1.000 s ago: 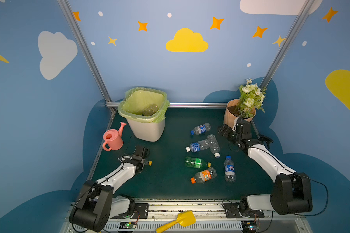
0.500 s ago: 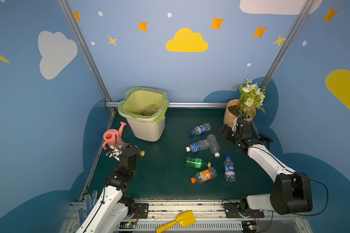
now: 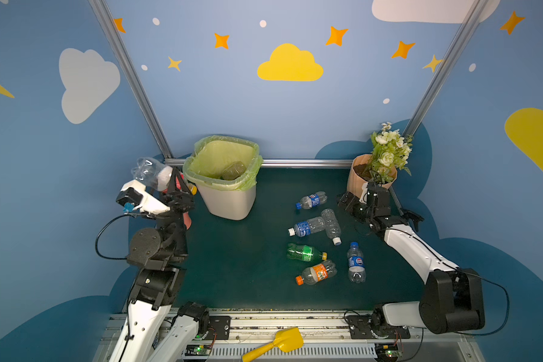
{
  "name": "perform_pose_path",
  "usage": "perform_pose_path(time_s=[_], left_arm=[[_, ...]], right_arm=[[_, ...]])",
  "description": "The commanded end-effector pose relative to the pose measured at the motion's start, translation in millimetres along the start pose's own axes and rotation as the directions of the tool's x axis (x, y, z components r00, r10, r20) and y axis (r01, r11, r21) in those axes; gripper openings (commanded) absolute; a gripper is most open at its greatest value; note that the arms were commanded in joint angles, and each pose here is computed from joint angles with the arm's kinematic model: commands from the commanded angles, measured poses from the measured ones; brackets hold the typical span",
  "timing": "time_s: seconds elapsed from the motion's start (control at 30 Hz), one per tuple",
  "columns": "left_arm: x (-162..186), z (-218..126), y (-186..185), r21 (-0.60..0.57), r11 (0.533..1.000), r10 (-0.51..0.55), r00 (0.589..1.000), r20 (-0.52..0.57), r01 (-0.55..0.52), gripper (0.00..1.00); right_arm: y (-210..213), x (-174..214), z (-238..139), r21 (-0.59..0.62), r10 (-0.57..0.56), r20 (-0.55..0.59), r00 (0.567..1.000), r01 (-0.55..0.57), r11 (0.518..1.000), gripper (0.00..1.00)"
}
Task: Throw the plastic bottles in the bin
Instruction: 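Lift the red-labelled bottle with the left gripper over the bin, then open the left gripper to drop the red-labelled bottle into the bin, then grasp the plain clear bottle with the right gripper while the left arm withdraws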
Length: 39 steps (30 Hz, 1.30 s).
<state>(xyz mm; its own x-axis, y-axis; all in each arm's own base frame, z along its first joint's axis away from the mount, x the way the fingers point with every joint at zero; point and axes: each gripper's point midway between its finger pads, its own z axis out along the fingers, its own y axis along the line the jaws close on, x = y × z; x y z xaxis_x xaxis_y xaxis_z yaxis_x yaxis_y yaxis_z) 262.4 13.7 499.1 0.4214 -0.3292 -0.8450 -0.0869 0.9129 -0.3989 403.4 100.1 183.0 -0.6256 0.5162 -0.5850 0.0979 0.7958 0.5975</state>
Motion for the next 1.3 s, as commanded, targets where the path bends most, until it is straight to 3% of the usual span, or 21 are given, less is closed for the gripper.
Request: perform_pose_path(time_s=[0.0, 0.07, 0.17, 0.2, 0.27, 0.33, 0.47, 0.67, 0.8, 0.97, 1.13, 1.2, 1.27], left_arm=[[13.6, 34.8, -28.8, 0.082, 0.991, 0.109, 0.994, -0.001, -0.109, 0.54], [42.4, 69.0, -26.6, 0.022, 0.997, 0.079, 0.993, -0.087, -0.077, 0.56], [101.4, 110.9, -38.2, 0.083, 0.996, 0.064, 0.951, -0.304, -0.040, 0.63], [112.9, 117.8, -42.4, 0.096, 0.995, 0.056, 0.933, -0.356, -0.023, 0.68], [131.5, 128.8, -42.9, 0.071, 0.997, 0.038, 0.902, -0.430, -0.008, 0.88], [122.1, 127.5, -44.8, 0.073, 0.997, 0.015, 0.916, -0.401, 0.015, 1.00], [63.8, 104.2, -59.5, 0.198, 0.980, 0.019, 0.984, -0.177, 0.016, 1.00], [28.2, 70.7, -52.2, 0.196, 0.980, 0.050, 0.990, -0.132, -0.023, 1.00], [40.2, 48.2, -37.5, 0.183, 0.983, 0.058, 0.987, -0.149, -0.030, 1.00], [77.5, 16.4, -16.9, 0.171, 0.985, 0.052, 0.967, -0.248, -0.010, 1.00], [128.6, -13.3, 2.2, 0.164, 0.986, 0.086, 0.910, -0.405, -0.020, 1.00], [143.7, -23.3, 8.1, 0.157, 0.987, 0.086, 0.887, -0.454, -0.016, 1.00], [155.7, -31.6, 10.2, 0.159, 0.987, 0.077, 0.869, -0.489, 0.003, 1.00]], right_arm=[[8.4, -4.9, -10.3, -0.022, -0.016, 0.030, 0.999, 0.017, 1.000, 0.97], [6.4, -6.4, -15.6, -0.013, -0.018, 0.048, 0.999, 0.019, 1.000, 0.97], [3.9, -9.9, -23.9, 0.003, -0.022, 0.076, 0.997, 0.022, 1.000, 0.97], [3.1, -10.6, -26.2, 0.008, -0.028, 0.083, 0.996, 0.028, 1.000, 0.97], [1.3, -13.2, -32.6, 0.025, -0.042, 0.097, 0.994, 0.040, 0.999, 0.97], [-1.7, -15.7, -39.4, 0.047, -0.052, 0.111, 0.992, 0.047, 0.998, 0.97], [-9.3, -18.0, -45.8, 0.079, -0.064, 0.142, 0.988, 0.053, 0.995, 0.97], [-7.8, -13.0, -32.3, 0.054, -0.029, 0.103, 0.994, 0.024, 0.998, 0.97], [4.0, -8.7, -20.4, 0.003, -0.039, 0.045, 0.998, 0.039, 0.999, 0.97], [4.4, -1.1, -9.7, 0.014, -0.040, -0.030, 0.999, 0.040, 0.999, 0.97], [-6.5, 9.7, 0.0, 0.065, -0.088, -0.088, 0.992, 0.093, 0.994, 0.97], [-14.1, 17.1, 2.9, 0.096, -0.132, -0.140, 0.981, 0.146, 0.985, 0.94], [-22.6, 26.6, 6.6, 0.119, -0.200, -0.210, 0.957, 0.228, 0.966, 0.84]])
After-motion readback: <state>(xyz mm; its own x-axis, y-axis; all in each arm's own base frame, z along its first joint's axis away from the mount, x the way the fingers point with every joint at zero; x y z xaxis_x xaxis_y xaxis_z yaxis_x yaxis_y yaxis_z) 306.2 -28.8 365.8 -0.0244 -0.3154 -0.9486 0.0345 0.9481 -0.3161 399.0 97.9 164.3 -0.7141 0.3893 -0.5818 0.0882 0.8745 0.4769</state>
